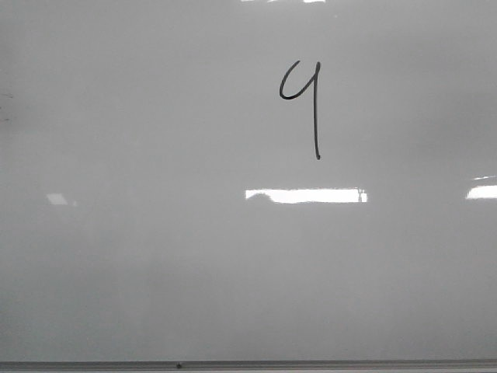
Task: Write number 9 on whiteboard
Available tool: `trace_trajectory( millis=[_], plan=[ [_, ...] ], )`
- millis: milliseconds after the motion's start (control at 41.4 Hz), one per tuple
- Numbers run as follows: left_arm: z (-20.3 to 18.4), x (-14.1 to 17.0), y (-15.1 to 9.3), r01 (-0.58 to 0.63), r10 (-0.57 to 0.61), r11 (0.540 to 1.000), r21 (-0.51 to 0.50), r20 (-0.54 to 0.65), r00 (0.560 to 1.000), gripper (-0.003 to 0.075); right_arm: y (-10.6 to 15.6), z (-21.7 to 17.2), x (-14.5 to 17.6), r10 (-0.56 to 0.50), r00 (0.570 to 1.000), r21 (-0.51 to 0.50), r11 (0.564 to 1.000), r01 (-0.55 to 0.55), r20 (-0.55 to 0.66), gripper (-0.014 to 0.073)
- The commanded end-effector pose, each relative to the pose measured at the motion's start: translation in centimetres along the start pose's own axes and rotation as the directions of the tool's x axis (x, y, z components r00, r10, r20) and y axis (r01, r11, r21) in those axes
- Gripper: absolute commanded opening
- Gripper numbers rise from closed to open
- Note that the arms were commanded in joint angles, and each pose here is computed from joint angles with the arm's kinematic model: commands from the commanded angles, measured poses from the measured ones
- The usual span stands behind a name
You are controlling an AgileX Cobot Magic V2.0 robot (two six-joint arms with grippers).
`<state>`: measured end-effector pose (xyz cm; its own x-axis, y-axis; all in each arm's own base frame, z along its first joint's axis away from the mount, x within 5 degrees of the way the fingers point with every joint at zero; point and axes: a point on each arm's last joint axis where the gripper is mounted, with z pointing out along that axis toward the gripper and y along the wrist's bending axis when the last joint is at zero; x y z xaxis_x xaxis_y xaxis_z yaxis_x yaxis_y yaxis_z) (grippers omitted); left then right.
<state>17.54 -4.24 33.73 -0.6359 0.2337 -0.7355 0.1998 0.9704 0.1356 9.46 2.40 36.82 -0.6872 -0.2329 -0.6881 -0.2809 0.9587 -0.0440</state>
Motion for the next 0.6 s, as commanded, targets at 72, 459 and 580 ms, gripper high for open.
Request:
trace_trajectory(
  millis=[72, 459, 580],
  plan=[
    [-5.5, 0.4, -1.5, -0.105, 0.084, 0.986, 0.131, 0.155, 0.984, 0.0314, -0.2, -2.6, 0.8, 0.014, 0.990, 0.023, 1.000, -0.017, 0.144, 0.0643],
    [-7.1, 0.8, -1.9, -0.143, 0.101, 0.972, 0.186, 0.218, 0.971, 0.0256, -0.1, -3.3, 1.7, 0.014, 0.984, 0.023, 1.000, -0.018, 0.175, 0.0534],
    [-7.1, 0.8, -1.9, -0.142, 0.099, 0.972, 0.188, 0.219, 0.971, 0.0155, -0.1, -3.3, 1.7, 0.014, 0.984, 0.023, 1.000, -0.018, 0.175, 0.0305]
  ],
)
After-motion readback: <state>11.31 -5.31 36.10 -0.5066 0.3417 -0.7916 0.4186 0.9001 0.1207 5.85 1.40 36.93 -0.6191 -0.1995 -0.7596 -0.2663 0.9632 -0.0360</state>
